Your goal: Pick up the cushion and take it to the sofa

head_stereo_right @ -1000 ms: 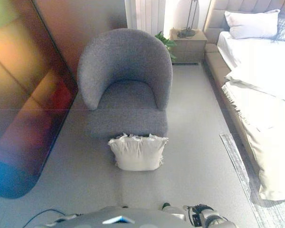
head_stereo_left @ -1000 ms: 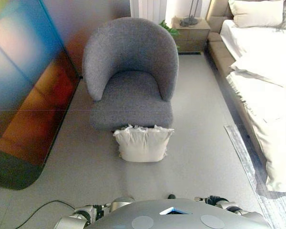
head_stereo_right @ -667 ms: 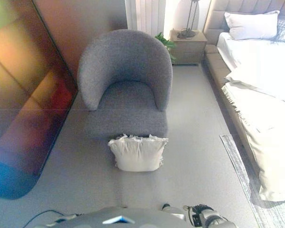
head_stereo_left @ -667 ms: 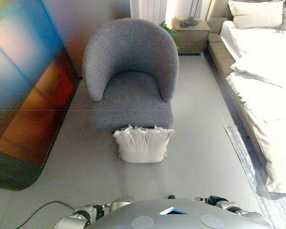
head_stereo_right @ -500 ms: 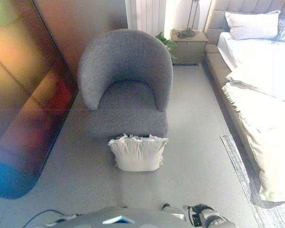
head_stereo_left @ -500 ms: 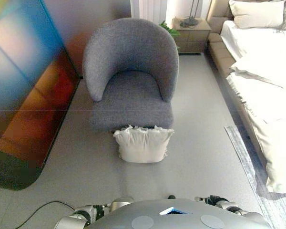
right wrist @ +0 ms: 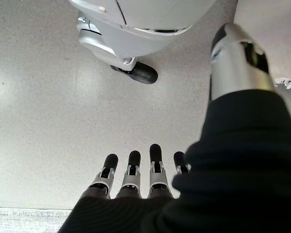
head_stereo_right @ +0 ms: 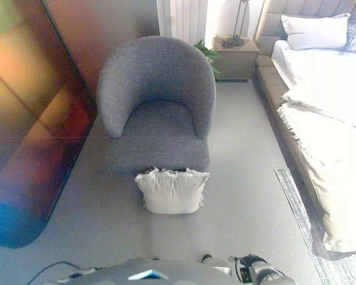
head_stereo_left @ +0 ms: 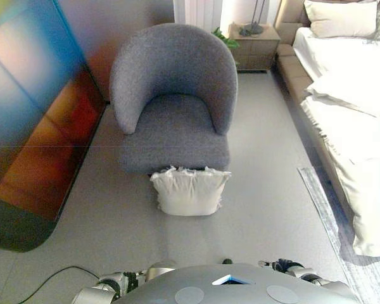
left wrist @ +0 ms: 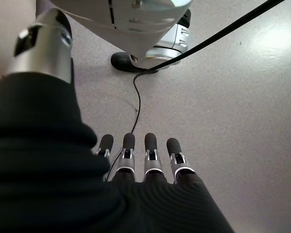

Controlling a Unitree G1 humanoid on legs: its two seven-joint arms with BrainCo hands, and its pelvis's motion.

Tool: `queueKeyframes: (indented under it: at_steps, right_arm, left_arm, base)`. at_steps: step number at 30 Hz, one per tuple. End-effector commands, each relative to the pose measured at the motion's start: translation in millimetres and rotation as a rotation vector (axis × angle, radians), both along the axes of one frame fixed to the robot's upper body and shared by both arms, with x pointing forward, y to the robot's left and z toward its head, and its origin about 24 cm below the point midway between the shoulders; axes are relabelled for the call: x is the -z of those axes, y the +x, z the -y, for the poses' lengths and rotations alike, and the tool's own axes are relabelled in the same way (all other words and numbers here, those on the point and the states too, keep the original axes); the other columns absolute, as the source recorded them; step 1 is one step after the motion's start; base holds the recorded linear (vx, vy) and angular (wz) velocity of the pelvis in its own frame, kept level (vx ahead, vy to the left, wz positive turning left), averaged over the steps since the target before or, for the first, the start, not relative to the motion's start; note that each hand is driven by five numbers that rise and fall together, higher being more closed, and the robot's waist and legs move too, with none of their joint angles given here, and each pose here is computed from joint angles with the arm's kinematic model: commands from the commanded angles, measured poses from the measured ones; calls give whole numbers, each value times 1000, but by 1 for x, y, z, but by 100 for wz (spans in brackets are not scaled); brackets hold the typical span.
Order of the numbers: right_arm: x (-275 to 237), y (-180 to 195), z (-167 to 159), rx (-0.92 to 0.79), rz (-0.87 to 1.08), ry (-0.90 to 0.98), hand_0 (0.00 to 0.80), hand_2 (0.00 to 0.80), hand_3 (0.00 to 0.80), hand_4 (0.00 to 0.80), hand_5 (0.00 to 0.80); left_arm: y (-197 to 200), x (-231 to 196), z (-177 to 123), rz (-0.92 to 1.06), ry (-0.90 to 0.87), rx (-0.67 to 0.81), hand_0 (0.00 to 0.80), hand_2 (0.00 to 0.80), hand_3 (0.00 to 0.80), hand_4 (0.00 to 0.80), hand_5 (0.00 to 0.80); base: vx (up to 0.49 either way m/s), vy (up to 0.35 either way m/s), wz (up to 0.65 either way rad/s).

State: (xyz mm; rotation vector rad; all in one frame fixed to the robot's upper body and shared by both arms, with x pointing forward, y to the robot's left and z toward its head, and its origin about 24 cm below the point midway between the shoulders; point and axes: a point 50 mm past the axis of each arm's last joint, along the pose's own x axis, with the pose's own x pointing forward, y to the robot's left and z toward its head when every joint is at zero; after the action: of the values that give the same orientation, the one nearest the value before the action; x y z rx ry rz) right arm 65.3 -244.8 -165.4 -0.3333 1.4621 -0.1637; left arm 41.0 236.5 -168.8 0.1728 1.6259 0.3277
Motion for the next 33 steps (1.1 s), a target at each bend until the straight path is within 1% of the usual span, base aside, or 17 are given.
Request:
queueKeyframes:
  at_steps: [1, 5, 7, 9, 12, 17, 20, 22, 24, 27, 31, 33]
  right_arm:
    - [-7, 22, 11, -28, 17, -54, 0, 0, 0, 0, 0]
    - [-9, 24, 17, -44, 18, -58, 0, 0, 0, 0, 0]
    - [-9, 26, 15, -61, 16, -58, 0, 0, 0, 0, 0]
    - [-8, 23, 14, -43, 15, -62, 0, 0, 0, 0, 0]
    - [-7, 16, 16, -39, -1, -69, 0, 0, 0, 0, 0]
    - [-6, 4, 17, -20, -60, -75, 0, 0, 0, 0, 0]
    - [-5, -1, 17, 14, -75, -90, 0, 0, 0, 0, 0]
    - [-5, -1, 16, 59, -67, -92, 0, 0, 0, 0, 0]
    - [-4, -2, 14, 80, -62, -80, 0, 0, 0, 0, 0]
    - [-2, -5, 11, 61, -40, -64, 0, 0, 0, 0, 0]
    - [-4, 24, -1, 57, 90, -47, 0, 0, 0, 0, 0]
    - [-7, 39, -5, 35, 138, -47, 0, 0, 0, 0, 0]
  left_arm:
    - [9, -1, 1, 26, 11, 4, 0, 0, 0, 0, 0]
    - [6, 1, 5, 42, -6, -36, 0, 0, 0, 0, 0]
    - [-3, 1, 1, 36, 10, -63, 0, 0, 0, 0, 0]
    - [-9, 1, -3, 19, 19, -61, 0, 0, 0, 0, 0]
    - [-19, 0, -6, -12, 13, -47, 0, 0, 0, 0, 0]
    - [-35, 2, 0, -52, -20, -84, 0, 0, 0, 0, 0]
    - [-40, 3, 3, -70, -30, -93, 0, 0, 0, 0, 0]
    - [-40, 1, -2, -75, -18, -94, 0, 0, 0, 0, 0]
    - [-34, 0, -8, -47, -9, -97, 0, 0, 0, 0, 0]
    - [-19, -3, -17, 0, 3, -87, 0, 0, 0, 0, 0]
    - [17, -10, -32, 60, 38, -43, 0, 0, 0, 0, 0]
    - [30, -12, -31, 88, 27, -46, 0, 0, 0, 0, 0]
  base:
    - [-52, -119, 12]
    - [103, -17, -21]
    - [368, 59, -54]
    - [405, 61, -50]
    - [642, 123, -11]
    - [647, 143, -2]
    - [662, 226, -27]
    - [679, 289, -34]
    - [666, 254, -22]
    - [595, 228, -18]
    - [463, 103, -4]
    - [255, -61, 23]
